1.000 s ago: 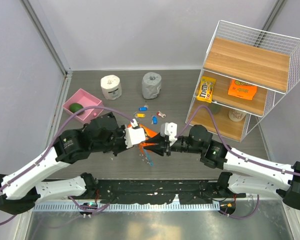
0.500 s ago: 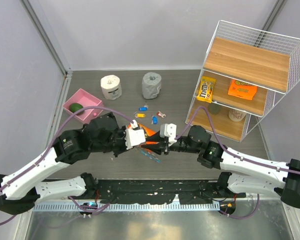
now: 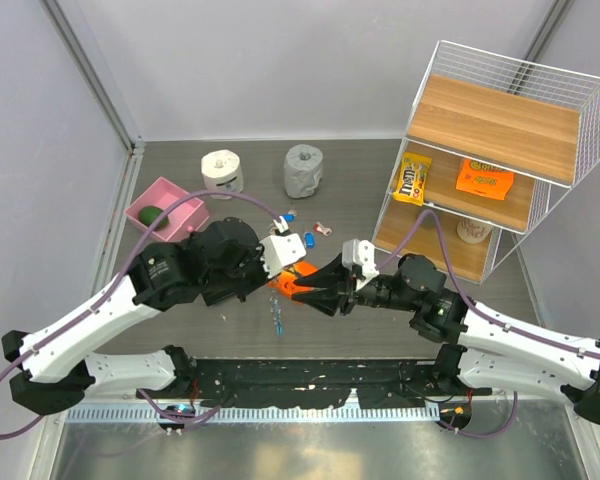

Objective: Remove the keys from the keyring

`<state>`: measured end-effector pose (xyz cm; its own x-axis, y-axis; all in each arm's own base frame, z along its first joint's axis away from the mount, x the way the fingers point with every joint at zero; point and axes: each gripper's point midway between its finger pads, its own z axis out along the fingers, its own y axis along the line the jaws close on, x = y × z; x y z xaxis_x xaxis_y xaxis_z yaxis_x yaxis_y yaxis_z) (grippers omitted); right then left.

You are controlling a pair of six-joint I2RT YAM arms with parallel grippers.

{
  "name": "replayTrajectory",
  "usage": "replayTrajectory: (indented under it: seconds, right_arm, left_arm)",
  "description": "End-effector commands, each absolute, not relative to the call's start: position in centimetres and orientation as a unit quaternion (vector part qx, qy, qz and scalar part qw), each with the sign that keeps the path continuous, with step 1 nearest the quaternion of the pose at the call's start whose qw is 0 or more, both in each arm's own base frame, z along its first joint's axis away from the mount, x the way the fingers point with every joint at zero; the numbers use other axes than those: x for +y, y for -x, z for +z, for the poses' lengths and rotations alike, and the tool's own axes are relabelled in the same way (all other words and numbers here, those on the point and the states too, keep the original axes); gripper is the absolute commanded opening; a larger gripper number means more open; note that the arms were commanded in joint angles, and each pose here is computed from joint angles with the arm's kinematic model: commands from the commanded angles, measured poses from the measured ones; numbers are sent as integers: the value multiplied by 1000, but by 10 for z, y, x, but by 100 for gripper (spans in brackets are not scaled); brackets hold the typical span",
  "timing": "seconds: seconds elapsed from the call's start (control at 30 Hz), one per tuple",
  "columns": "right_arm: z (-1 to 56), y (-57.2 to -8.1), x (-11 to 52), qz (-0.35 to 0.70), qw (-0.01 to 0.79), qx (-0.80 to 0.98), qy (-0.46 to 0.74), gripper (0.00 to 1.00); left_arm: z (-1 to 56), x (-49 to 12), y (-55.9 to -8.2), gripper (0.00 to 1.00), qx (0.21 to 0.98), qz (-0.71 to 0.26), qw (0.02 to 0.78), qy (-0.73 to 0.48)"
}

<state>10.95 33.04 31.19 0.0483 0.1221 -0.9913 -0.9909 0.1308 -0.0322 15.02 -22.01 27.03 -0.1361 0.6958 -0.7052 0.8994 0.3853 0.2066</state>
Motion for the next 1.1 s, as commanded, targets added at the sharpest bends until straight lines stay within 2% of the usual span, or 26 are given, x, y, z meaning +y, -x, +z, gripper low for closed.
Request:
replayTrajectory:
  seconds: [0.0, 0.37, 0.67, 0.9, 1.07]
  right_arm:
    - [316, -89, 336, 534, 538, 489, 431, 36]
    - [309, -87, 342, 531, 533, 496, 433, 36]
    - [301, -86, 360, 525, 526, 499, 446, 36]
    - [275, -122, 363, 450, 552, 556, 428, 35]
    - [271, -143, 359, 403, 600, 554, 414, 34]
  left_arm:
    - [286, -219, -158, 0, 765, -127, 390, -497]
    - [286, -216, -166, 0, 818, -100, 356, -441]
    - [282, -225, -165, 0, 829, -104, 335, -436]
    - [287, -229, -158, 0, 826, -128, 331, -438]
    - [288, -230, -152, 0, 823, -142, 327, -442]
